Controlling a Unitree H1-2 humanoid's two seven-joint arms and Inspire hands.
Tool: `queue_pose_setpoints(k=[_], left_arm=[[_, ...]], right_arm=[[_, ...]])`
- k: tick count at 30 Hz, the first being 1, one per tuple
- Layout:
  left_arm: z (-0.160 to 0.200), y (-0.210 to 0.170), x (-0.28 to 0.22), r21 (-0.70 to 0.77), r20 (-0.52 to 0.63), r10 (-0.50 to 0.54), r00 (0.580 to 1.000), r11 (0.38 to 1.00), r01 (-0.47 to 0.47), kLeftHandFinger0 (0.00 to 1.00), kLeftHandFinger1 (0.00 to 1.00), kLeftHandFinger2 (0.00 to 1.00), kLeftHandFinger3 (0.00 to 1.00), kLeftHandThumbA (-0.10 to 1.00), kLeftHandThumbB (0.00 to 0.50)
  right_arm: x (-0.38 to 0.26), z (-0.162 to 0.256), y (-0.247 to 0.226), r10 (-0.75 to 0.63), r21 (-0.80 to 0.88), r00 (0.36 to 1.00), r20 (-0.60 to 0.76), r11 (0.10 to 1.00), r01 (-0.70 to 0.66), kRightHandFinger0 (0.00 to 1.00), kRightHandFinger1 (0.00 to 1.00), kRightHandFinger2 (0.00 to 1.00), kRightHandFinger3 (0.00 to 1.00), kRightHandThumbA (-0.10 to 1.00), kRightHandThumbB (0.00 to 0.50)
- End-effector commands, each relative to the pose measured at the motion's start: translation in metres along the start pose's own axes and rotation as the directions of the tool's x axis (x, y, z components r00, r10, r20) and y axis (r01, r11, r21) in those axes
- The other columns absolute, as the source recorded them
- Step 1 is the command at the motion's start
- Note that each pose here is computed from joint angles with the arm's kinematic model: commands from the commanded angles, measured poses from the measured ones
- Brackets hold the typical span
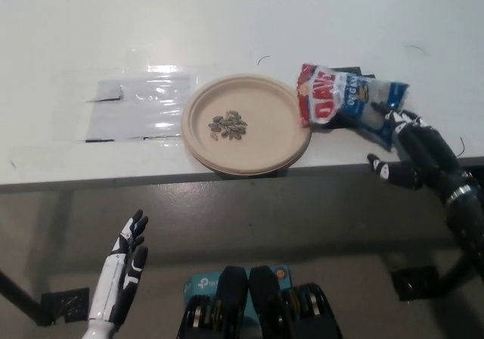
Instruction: The robot picks up a small bag of sunflower seeds on the right hand side and take it to the empty plate on the left hand side then pours some sunflower seeds on to the plate.
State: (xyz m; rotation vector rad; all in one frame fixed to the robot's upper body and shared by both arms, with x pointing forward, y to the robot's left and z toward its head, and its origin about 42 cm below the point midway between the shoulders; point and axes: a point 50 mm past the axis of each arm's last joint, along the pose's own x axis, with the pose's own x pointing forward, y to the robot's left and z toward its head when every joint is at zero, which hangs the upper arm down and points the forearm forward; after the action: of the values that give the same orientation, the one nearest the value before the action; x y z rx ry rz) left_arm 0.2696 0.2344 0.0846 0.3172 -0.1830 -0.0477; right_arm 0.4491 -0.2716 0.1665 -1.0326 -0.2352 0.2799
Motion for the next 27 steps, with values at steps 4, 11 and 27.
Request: queue_pose_setpoints(k=[4,11,27], left_arm=[[0.02,0.017,0.024,-0.008,0.103,0.042,0.994,0.999,-0.042,1.0,1.0,1.0,1.0,1.0,0.104],[0.021,0.02,0.027,0.003,0.107,0.046,0.993,0.999,-0.047,1.0,1.0,1.0,1.0,1.0,0.104],[0.027,0.021,0.043,0.003,0.133,0.045,0.99,0.999,-0.046,1.0,1.0,1.0,1.0,1.0,0.126]], right_arm=[[-0.056,0.059,-0.067,0.102,0.173,0.982,0.161,0.976,-0.13,1.0,1.0,1.0,1.0,0.79,0.5],[-0.082,0.089,-0.1,-0.235,0.293,0.94,0.249,0.943,0.158,1.0,1.0,1.0,1.0,1.0,0.418],[-0.136,0.162,-0.096,-0.658,0.452,0.593,0.464,0.752,0.48,1.0,1.0,1.0,1.0,1.0,0.407]])
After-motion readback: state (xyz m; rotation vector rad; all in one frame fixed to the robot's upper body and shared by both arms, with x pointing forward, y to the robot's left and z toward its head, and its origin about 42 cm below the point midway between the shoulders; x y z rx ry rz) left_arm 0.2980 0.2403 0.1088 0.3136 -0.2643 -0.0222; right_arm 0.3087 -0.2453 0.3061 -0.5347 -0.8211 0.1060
